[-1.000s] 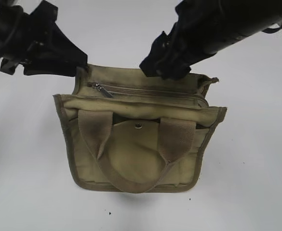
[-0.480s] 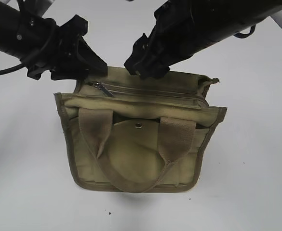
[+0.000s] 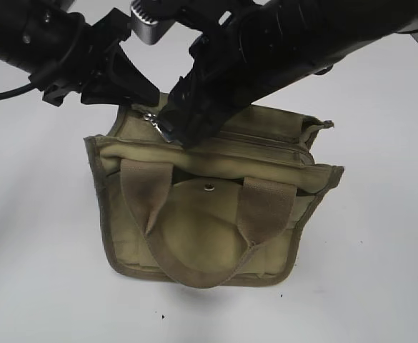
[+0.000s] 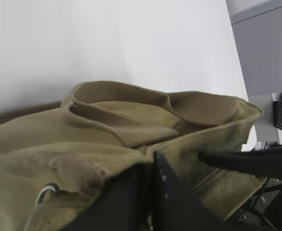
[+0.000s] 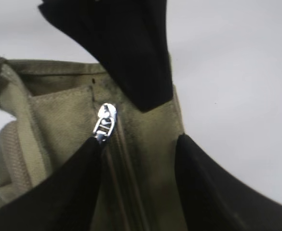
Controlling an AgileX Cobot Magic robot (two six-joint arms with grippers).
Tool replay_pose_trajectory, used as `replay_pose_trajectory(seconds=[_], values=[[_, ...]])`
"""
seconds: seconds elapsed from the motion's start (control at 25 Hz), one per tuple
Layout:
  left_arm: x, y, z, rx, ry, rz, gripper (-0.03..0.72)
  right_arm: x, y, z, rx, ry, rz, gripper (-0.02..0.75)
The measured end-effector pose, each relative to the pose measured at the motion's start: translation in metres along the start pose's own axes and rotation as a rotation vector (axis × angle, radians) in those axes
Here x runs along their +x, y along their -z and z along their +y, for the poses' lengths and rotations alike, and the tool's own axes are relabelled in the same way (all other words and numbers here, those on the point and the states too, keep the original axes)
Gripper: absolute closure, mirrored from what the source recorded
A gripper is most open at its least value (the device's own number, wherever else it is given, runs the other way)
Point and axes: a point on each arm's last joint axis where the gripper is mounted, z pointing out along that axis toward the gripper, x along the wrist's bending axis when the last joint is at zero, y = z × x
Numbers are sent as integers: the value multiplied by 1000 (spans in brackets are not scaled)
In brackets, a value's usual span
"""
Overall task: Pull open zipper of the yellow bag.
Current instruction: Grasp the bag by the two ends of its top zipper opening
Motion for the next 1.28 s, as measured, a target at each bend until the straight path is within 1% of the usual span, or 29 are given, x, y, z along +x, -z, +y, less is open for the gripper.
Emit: replay_pose_trajectory(seconds=[0.16, 0.44, 0.72, 0.88, 1.04, 1.28], values=[[-1, 0, -1, 14, 7, -14, 664, -1, -6, -1, -4, -2, -12, 344], [-1, 0, -2, 17, 5, -13, 665, -1, -13, -4, 4, -8, -8, 344], [-2, 0, -2, 19, 5, -14, 665, -2, 5, 7, -60, -68, -19, 344], [-2, 0, -2, 20, 5, -15, 666, 1, 0, 7, -61, -104, 2, 344], [-2, 0, -2, 20, 5, -15, 666, 11, -8, 8, -54, -105, 34, 344], [-1, 0, -2, 20, -2, -7, 666, 13, -21, 1, -14, -80, 43, 346]])
